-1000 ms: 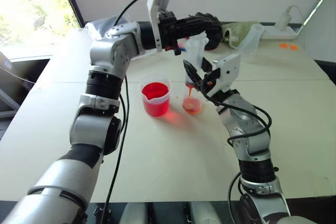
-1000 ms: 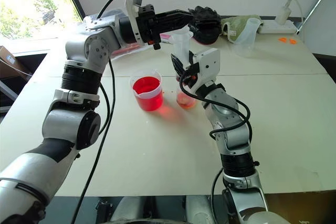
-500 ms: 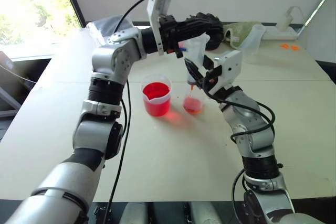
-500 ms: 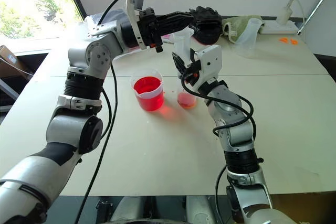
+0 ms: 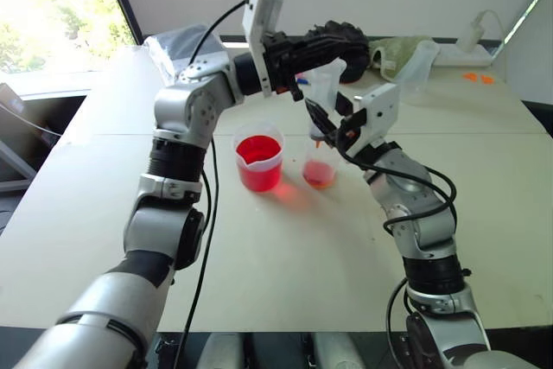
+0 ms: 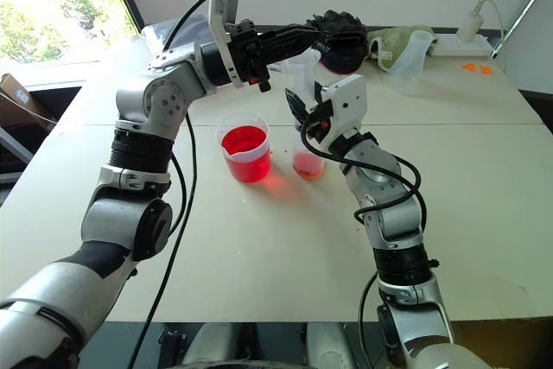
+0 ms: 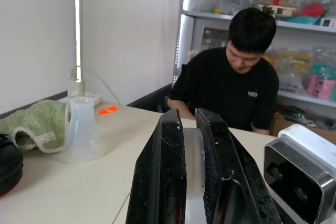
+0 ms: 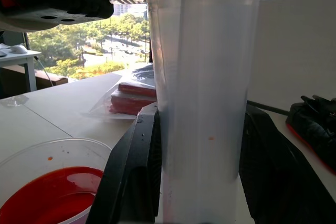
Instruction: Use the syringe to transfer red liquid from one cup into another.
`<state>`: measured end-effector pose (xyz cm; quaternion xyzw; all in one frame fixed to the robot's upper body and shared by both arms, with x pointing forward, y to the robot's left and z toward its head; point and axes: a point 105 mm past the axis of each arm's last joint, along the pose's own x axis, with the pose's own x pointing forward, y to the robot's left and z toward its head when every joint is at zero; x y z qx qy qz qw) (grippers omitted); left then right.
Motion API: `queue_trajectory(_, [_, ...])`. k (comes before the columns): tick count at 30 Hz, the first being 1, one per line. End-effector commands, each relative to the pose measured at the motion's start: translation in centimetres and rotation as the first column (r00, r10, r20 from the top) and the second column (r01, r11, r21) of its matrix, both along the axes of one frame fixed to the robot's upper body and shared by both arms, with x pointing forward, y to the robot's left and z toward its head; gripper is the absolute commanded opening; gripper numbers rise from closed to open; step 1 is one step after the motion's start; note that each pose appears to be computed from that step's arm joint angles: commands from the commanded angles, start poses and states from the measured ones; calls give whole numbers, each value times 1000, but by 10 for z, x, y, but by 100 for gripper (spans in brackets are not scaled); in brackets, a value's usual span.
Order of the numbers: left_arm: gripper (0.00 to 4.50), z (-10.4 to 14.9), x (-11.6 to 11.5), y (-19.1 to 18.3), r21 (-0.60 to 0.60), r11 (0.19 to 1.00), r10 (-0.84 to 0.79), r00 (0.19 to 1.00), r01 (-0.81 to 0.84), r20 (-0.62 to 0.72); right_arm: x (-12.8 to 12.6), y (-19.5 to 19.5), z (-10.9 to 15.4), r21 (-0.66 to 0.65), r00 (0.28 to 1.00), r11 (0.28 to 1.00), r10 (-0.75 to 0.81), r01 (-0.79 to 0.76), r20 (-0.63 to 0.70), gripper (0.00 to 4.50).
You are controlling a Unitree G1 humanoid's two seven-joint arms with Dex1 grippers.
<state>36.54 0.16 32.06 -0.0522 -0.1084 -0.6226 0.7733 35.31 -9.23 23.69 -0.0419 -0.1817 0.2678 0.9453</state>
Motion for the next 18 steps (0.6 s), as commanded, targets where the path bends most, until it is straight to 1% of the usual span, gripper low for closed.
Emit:
queue_trajectory(1, [4, -10, -3, -4, 29, 998, -51, 996, 53, -66, -5, -35, 45, 79, 981, 990, -128, 117, 148, 138])
queue_trajectory(6, [4, -1, -2, -3, 5, 999, -50, 997, 51, -55, -8, -32, 44, 74, 984, 992, -109, 99, 144, 138])
queue_trajectory(10, [168, 9, 1, 0, -22, 999, -37, 998, 36, -42, -13, -28, 44, 62, 985, 995, -87, 79, 150, 138])
queue_trajectory(13, [293, 13, 3, 1, -33, 999, -25, 999, 24, -41, -15, -26, 44, 65, 985, 995, -84, 75, 149, 138])
queue_trajectory(15, [367, 14, 5, 1, -37, 999, -19, 999, 18, -32, -16, -24, 45, 66, 986, 996, -76, 66, 150, 138])
queue_trajectory(16, [413, 15, 6, 2, -40, 999, -13, 1000, 12, -28, -17, -23, 45, 66, 986, 996, -71, 62, 150, 138])
queue_trajectory(17, [446, 16, 7, 2, -46, 999, -8, 1000, 7, -25, -18, -22, 44, 67, 987, 996, -66, 57, 149, 138])
queue_trajectory(18, [446, 18, 8, 3, -52, 999, -5, 1000, 3, -25, -18, -21, 44, 68, 987, 996, -62, 52, 148, 138])
